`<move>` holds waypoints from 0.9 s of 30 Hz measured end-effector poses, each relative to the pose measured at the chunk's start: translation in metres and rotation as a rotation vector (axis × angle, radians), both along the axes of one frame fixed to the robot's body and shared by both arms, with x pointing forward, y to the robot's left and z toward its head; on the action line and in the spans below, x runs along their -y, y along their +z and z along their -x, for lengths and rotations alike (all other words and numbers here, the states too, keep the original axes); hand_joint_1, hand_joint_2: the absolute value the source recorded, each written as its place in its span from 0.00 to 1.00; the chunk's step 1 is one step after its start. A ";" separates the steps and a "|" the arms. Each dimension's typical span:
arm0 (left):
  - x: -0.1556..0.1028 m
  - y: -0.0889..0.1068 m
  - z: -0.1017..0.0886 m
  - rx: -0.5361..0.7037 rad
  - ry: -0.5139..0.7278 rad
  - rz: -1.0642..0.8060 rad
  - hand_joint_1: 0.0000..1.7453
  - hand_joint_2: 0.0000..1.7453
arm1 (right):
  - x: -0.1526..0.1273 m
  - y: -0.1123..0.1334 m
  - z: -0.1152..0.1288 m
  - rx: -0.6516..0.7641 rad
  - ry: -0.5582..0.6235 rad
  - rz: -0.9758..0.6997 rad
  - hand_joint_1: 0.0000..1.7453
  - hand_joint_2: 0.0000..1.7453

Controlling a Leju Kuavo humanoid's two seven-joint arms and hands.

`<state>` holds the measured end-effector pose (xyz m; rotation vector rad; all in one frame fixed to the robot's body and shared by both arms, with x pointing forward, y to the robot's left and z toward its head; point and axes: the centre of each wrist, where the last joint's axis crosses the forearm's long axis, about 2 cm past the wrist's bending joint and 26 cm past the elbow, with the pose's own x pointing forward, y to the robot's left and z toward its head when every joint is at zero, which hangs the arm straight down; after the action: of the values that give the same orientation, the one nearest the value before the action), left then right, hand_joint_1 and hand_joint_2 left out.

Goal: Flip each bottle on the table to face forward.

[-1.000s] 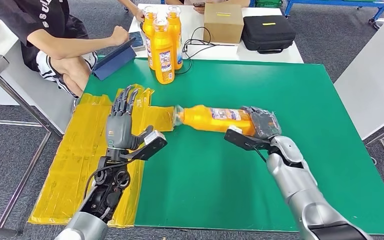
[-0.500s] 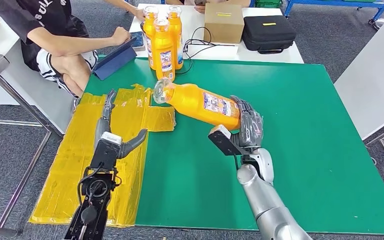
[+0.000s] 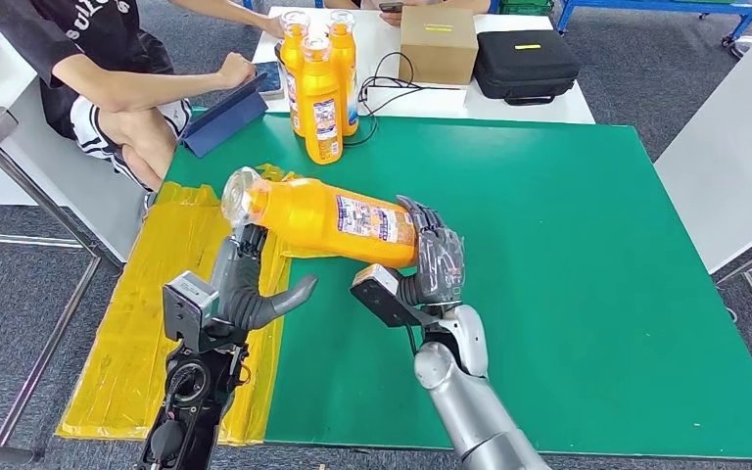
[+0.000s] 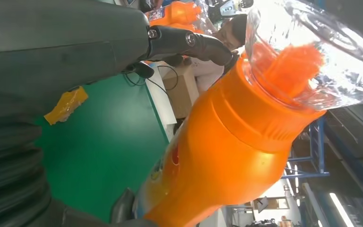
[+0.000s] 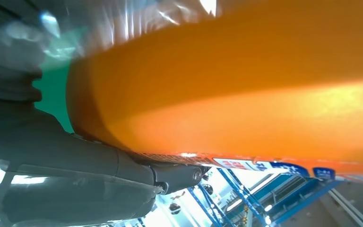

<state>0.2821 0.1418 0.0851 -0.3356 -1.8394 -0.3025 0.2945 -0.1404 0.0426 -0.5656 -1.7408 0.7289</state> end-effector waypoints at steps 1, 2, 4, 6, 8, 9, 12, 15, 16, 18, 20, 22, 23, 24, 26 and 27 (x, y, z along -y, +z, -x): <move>0.000 0.000 0.000 0.002 -0.002 0.001 0.00 1.00 | -0.001 0.001 0.000 0.002 0.002 -0.001 1.00 1.00; 0.001 0.001 0.000 0.003 -0.003 0.001 0.00 1.00 | -0.002 0.001 0.000 0.003 0.003 -0.003 1.00 1.00; 0.001 0.001 0.001 0.005 -0.005 0.001 0.00 1.00 | -0.003 0.001 0.001 0.005 0.006 -0.004 1.00 1.00; 0.002 0.001 0.001 0.002 -0.008 0.005 0.00 1.00 | -0.004 0.002 0.001 0.007 0.009 -0.004 1.00 1.00; 0.002 0.001 0.001 -0.009 -0.015 0.021 0.00 1.00 | -0.006 0.002 0.002 0.006 0.015 0.000 1.00 1.00; 0.003 0.001 0.002 -0.017 -0.022 0.033 0.00 1.00 | -0.008 0.002 0.003 0.005 0.020 0.003 1.00 1.00; 0.005 0.001 0.003 -0.033 -0.044 0.065 0.00 1.00 | -0.017 0.002 0.008 0.001 0.048 0.008 1.00 1.00; 0.008 0.001 0.004 -0.041 -0.053 0.089 0.00 1.00 | -0.030 0.003 0.013 0.000 0.095 0.016 1.00 1.00; 0.009 0.001 0.004 -0.045 -0.054 0.096 0.00 1.00 | -0.036 0.003 0.016 -0.001 0.117 0.023 1.00 1.00; 0.009 0.001 0.005 -0.053 -0.052 0.110 0.00 1.00 | -0.049 0.004 0.022 -0.008 0.168 0.044 1.00 1.00; 0.008 -0.001 0.006 -0.068 -0.044 0.132 0.00 1.00 | -0.062 0.003 0.029 -0.024 0.220 0.066 1.00 1.00; 0.004 -0.003 0.007 -0.088 -0.035 0.168 0.00 1.00 | -0.073 0.003 0.036 -0.045 0.269 0.087 1.00 1.00; 0.002 -0.004 0.007 -0.099 -0.033 0.188 0.00 1.00 | -0.077 0.003 0.039 -0.056 0.291 0.095 1.00 1.00; -0.001 -0.006 0.008 -0.109 -0.033 0.209 0.00 1.00 | -0.081 0.003 0.042 -0.065 0.312 0.102 1.00 1.00; -0.006 -0.011 0.012 -0.130 -0.032 0.247 0.00 1.00 | -0.088 0.002 0.047 -0.075 0.353 0.113 1.00 1.00; -0.009 -0.014 0.014 -0.141 -0.028 0.264 0.00 1.00 | -0.091 0.002 0.049 -0.078 0.372 0.117 1.00 1.00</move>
<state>0.2686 0.1510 0.0714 -0.5514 -1.7382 -0.0525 0.2458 -0.0495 0.0447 -0.2868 -1.7578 1.1044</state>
